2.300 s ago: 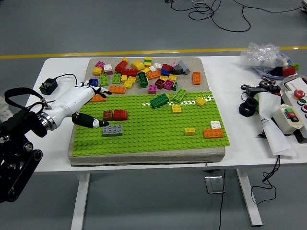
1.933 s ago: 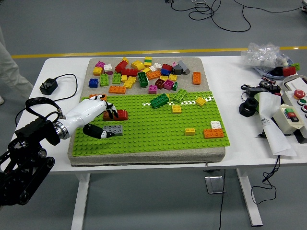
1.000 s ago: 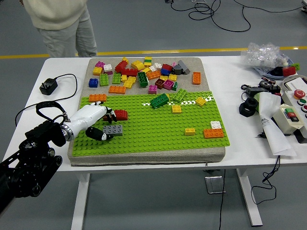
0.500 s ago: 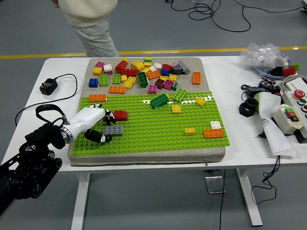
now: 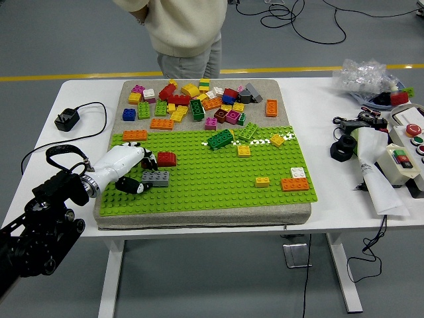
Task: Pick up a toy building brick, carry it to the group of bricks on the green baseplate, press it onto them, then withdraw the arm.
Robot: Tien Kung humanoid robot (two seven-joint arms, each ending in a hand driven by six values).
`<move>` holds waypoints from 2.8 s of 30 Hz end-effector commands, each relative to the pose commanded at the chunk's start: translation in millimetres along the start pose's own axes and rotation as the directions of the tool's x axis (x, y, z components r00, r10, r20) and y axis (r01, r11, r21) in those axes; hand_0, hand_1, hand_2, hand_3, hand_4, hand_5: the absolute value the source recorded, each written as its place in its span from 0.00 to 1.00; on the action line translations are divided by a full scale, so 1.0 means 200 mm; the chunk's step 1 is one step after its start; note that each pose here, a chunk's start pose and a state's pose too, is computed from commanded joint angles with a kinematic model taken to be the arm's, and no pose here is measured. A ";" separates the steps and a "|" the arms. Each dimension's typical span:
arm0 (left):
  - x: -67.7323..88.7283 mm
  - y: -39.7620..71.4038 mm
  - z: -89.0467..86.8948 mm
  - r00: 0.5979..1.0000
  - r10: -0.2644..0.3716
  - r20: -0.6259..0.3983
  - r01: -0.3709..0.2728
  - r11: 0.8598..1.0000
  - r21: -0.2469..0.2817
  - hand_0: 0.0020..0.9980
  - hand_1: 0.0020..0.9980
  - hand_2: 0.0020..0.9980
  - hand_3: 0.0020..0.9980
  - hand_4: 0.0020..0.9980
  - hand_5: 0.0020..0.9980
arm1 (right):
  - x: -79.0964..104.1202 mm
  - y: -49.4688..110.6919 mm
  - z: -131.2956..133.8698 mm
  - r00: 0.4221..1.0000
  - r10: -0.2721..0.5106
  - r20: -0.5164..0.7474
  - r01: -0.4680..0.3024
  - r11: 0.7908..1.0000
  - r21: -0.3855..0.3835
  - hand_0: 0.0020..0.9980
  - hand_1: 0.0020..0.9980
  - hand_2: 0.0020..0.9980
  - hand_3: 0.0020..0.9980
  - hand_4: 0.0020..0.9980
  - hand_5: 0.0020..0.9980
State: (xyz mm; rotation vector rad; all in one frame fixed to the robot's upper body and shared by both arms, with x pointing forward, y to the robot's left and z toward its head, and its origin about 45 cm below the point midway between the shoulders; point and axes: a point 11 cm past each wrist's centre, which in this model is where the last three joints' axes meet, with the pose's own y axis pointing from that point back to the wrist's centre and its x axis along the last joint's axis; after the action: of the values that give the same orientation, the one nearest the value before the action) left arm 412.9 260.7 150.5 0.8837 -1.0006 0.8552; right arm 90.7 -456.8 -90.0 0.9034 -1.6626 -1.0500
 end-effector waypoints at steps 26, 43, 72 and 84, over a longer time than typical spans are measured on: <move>-0.01 0.06 -0.01 1.000 -0.015 0.001 0.015 1.000 -0.011 0.93 0.75 0.55 0.53 0.81 0.09 | 0.00 0.00 0.01 1.000 0.002 -0.005 -0.002 1.000 -0.002 0.78 0.71 0.75 0.70 0.95 0.69; 0.01 0.02 0.02 0.999 -0.040 -0.024 0.039 0.999 -0.024 1.00 0.81 0.76 0.82 1.00 0.23 | 0.00 0.00 0.00 1.000 0.001 -0.003 -0.001 1.000 -0.002 0.78 0.71 0.75 0.70 0.95 0.69; 0.02 0.01 0.03 1.000 -0.011 -0.023 0.011 1.000 -0.010 0.99 0.77 0.57 0.58 0.99 0.23 | 0.00 0.00 0.00 1.000 0.002 0.002 -0.002 1.000 -0.001 0.78 0.72 0.75 0.70 0.95 0.69; 0.01 -0.02 0.01 0.999 -0.019 -0.025 0.019 1.000 -0.002 0.99 0.76 0.56 0.56 0.97 0.21 | 0.00 0.00 -0.01 1.000 0.001 0.004 -0.001 1.000 -0.001 0.78 0.71 0.75 0.70 0.95 0.69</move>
State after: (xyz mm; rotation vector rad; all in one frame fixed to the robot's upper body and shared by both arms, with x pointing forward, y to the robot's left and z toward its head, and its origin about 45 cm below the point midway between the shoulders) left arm 415.7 257.4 152.5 0.8780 -0.9691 0.8474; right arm 91.6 -457.6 -89.4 0.9004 -1.6653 -1.0523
